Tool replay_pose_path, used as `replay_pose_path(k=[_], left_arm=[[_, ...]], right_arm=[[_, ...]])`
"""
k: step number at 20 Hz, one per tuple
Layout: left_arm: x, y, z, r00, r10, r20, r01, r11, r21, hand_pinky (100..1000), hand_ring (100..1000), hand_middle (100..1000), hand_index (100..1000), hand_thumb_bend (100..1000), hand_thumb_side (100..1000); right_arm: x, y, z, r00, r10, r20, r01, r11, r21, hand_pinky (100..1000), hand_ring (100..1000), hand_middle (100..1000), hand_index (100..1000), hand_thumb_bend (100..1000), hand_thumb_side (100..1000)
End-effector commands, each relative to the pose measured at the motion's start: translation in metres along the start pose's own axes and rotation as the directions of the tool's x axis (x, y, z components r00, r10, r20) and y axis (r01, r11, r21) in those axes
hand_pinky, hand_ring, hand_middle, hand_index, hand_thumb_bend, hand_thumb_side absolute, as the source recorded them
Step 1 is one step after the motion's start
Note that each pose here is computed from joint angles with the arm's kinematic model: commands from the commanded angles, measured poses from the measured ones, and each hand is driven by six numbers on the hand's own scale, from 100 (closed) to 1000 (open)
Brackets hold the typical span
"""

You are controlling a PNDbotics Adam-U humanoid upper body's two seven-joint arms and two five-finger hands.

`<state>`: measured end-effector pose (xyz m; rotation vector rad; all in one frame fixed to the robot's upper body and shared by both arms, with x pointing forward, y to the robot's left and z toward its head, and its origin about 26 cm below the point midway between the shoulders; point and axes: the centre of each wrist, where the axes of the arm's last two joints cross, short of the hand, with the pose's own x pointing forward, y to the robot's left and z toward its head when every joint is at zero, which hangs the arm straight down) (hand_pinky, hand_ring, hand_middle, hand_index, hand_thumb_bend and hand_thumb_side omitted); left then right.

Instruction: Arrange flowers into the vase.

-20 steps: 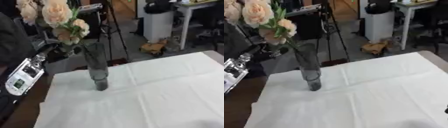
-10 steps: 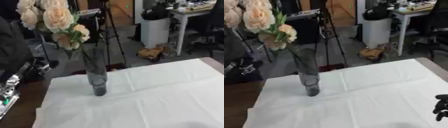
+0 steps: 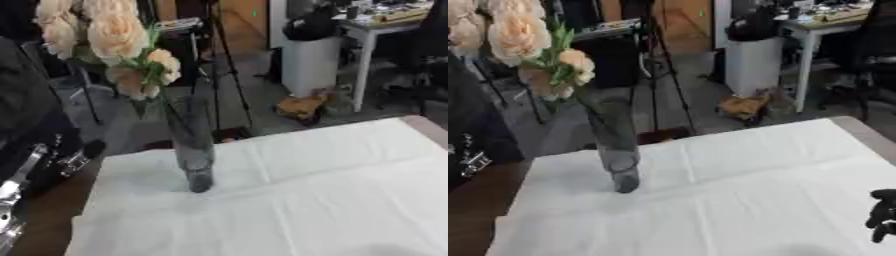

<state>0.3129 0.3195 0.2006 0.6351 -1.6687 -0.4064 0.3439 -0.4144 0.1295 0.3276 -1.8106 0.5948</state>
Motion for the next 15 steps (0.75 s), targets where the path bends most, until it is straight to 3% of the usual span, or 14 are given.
replay_pose_path(k=[1, 15], left_arm=[[0.01, 0.007, 0.008, 0.998, 0.035, 0.051, -0.037, 0.998, 0.049, 874, 710, 719, 892, 1000, 848], [-0.002, -0.02, 0.03, 0.943, 0.282, 0.175, -0.309, 0.939, 0.151, 835, 679, 695, 880, 997, 931]], right_arm=[[0.011, -0.003, -0.007, 0.999, 0.025, 0.029, -0.026, 1.0, 0.013, 510, 613, 578, 801, 812, 742], [0.013, 0.0, -0.022, 0.998, 0.025, 0.061, -0.027, 0.999, 0.045, 510, 612, 576, 800, 815, 737]])
